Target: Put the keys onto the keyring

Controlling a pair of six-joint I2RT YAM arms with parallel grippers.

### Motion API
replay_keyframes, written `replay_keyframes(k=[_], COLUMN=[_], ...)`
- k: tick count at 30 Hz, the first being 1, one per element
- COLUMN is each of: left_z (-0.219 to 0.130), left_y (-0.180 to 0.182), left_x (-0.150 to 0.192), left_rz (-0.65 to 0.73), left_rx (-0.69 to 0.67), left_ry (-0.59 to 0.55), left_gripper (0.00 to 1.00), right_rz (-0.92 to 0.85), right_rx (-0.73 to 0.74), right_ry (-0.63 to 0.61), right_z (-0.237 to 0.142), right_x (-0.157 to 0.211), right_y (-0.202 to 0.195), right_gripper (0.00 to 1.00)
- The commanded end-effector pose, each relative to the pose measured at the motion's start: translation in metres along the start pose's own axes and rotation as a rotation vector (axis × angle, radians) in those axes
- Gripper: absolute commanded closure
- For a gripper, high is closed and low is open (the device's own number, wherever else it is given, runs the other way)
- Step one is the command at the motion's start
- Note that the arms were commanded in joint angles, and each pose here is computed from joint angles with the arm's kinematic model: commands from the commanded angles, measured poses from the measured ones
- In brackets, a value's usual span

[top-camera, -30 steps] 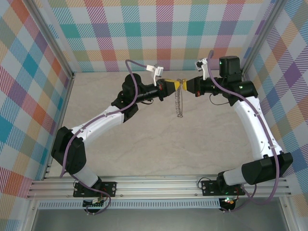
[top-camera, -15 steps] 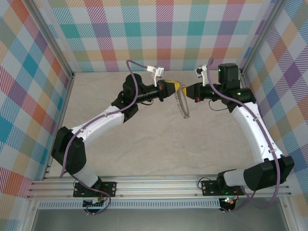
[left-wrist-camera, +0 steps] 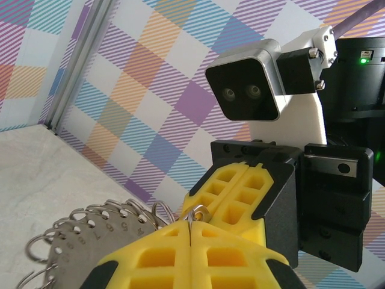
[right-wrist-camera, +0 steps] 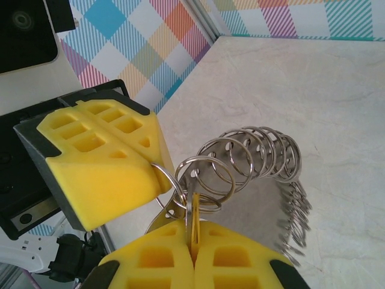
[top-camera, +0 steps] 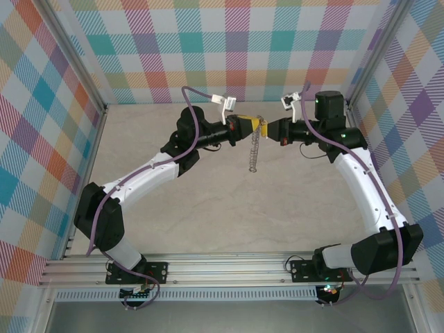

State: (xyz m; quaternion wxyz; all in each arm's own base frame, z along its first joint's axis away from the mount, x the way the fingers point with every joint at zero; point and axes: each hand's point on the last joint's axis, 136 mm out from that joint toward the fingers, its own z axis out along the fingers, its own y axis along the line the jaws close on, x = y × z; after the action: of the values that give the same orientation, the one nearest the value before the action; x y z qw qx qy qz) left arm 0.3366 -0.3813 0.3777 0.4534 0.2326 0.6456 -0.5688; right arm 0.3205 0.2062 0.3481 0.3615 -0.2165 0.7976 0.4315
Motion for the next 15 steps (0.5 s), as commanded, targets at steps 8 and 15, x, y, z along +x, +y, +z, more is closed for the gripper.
replay_keyframes(k=[8,15], left_z=[-0.003,-0.003], left_y=[-0.025,-0.026], left_x=[-0.018,-0.018], left_rz=[0.039,0.040], left_rx=[0.056,0.062], left_ry=[-0.053,-0.049], left_gripper=[1.00,1.00], right_rz=[-0.063,-0.088], right_rx=[0.070,0.061], right_ry=[-0.007,-0.024], right_z=[-0.008,-0.011], right_x=[-0.007,-0.023], right_y=[-0.008,-0.003], right_gripper=[1.00,1.00])
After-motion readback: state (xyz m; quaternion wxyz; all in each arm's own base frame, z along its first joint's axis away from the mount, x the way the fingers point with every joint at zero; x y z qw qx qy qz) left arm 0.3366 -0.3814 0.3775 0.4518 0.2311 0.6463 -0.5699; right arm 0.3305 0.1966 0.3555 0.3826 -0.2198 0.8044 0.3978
